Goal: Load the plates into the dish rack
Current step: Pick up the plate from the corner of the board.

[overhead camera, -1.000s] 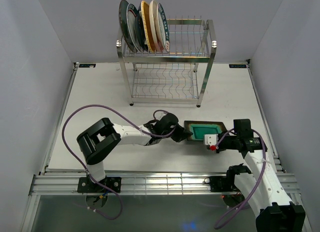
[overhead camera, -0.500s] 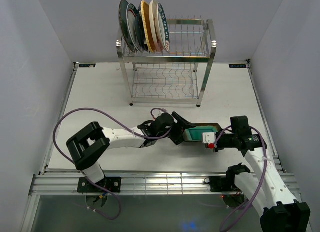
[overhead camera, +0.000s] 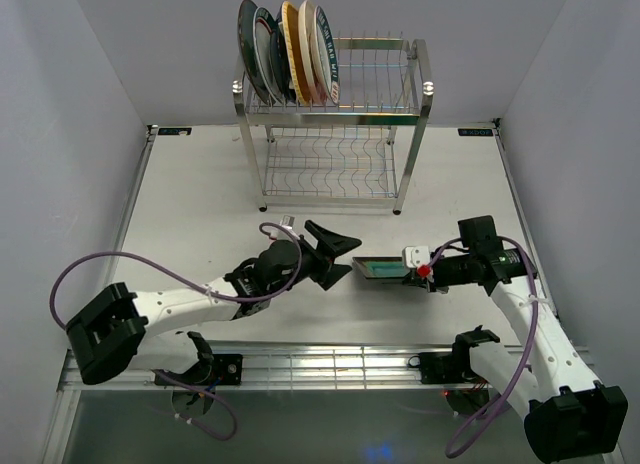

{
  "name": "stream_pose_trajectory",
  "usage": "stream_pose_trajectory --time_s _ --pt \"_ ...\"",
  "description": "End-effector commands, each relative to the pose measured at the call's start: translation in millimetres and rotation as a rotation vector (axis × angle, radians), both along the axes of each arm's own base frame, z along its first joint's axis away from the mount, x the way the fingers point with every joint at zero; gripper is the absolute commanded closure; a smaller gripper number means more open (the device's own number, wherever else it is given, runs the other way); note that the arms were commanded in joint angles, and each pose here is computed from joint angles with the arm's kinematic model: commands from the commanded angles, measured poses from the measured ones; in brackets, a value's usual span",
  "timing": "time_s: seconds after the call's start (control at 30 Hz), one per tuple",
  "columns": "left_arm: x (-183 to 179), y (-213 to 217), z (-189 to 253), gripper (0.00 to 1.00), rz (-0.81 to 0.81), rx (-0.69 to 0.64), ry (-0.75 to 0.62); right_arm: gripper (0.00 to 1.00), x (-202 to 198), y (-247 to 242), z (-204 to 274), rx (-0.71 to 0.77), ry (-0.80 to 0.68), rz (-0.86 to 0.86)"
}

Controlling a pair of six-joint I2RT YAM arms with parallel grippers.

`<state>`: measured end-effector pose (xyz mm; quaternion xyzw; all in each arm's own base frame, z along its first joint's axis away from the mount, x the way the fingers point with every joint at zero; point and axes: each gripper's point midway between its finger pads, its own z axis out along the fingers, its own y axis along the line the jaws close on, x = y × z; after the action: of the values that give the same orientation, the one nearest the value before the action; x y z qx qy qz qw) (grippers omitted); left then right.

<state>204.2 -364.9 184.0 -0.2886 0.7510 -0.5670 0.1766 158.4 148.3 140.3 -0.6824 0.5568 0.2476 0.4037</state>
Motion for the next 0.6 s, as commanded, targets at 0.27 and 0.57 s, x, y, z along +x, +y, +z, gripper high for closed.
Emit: stream_pose_trajectory --time_s 0.27,0.57 --pt "1 77 1 0.02 0.196 0.053 -0.136 0.92 13 32 117 0.272 -0.050 -0.015" --pt "-2 101 -12 0.02 0.236 0.126 -0.141 0.92 27 46 203 0.449 -0.081 -0.048"
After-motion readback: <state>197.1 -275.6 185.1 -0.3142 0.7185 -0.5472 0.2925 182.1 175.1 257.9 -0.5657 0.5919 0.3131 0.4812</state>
